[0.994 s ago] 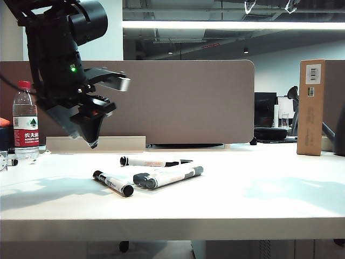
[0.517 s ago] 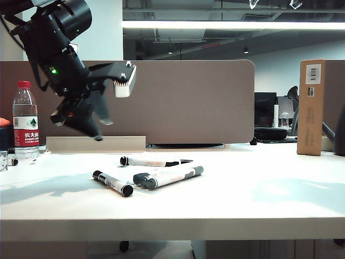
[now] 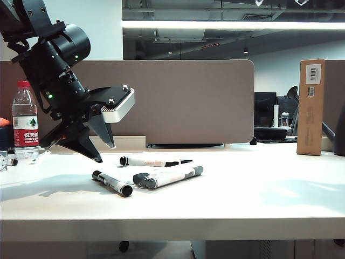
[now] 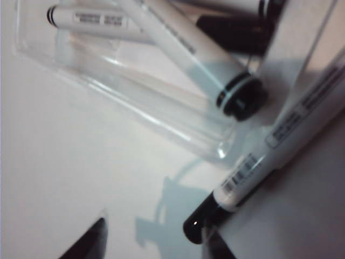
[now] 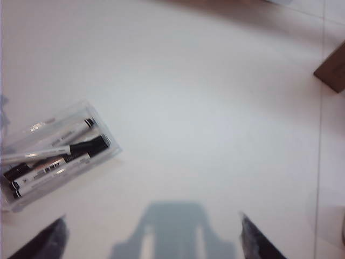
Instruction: Pick up the markers scattered on the table and put them into the packaging box, making sure the markers fit the shape of the box's grooves.
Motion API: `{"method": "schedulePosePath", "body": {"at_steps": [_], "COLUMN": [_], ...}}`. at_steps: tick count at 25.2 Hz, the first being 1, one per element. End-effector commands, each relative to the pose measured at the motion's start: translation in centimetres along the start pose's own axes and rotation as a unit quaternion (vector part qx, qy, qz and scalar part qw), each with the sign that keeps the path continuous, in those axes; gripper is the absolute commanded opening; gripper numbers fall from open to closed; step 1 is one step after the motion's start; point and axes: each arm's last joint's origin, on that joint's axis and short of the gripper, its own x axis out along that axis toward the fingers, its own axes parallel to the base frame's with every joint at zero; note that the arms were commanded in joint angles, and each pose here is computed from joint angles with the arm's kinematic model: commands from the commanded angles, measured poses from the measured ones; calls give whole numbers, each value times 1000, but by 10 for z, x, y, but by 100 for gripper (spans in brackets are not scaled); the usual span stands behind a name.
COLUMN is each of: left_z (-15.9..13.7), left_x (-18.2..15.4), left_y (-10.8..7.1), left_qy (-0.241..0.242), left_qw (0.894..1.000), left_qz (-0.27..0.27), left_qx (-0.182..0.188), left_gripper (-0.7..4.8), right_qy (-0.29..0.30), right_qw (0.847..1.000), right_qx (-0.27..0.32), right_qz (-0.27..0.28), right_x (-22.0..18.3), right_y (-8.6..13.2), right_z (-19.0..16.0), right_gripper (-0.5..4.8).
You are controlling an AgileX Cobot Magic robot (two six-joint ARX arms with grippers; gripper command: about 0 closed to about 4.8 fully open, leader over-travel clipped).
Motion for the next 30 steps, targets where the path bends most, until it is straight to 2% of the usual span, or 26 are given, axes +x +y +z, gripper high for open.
{"method": "schedulePosePath", "body": {"at_steps": [1, 2, 3, 9, 15, 18, 20, 23, 26, 30], "left_z": [-6, -7, -7, -6, -3, -4, -6, -6, -7, -9], "left_x": [-9, -10, -10, -16, -22, -19, -18, -16, -7, 1], "left_y": [5, 5, 5, 8, 14, 13, 9, 10, 10, 7], "left_qy": [0, 2, 2, -3, -25, -23, 5, 2, -20, -22], "left_qw": [1000, 1000, 1000, 999, 997, 993, 988, 988, 989, 989], "left_qz": [-7, -19, -20, -42, -59, -96, -137, -133, -128, -136], "left_qx": [-10, -16, -16, -24, -48, -71, -76, -75, -68, -57], "left_gripper": [229, 194, 181, 179, 178, 174, 173, 173, 172, 172], "right_qy": [-6, -11, -15, -27, -28, -31, -33, -37, -40, -38], "right_qw": [1000, 1000, 1000, 1000, 999, 999, 999, 998, 998, 998], "right_qx": [-2, -1, 0, -6, -10, -9, -11, -10, -10, -11], "right_qz": [-4, -3, -3, 6, 12, 24, 26, 47, 48, 48], "right_x": [-3, -3, -3, -3, -3, -3, -3, -3, -4, -4], "right_y": [-1, -1, -1, 0, 0, 1, 1, 2, 2, 2], "right_z": [1, 2, 3, 5, 5, 6, 6, 7, 8, 8], "right_gripper": [414, 414, 414, 414, 414, 414, 414, 414, 414, 414]}}
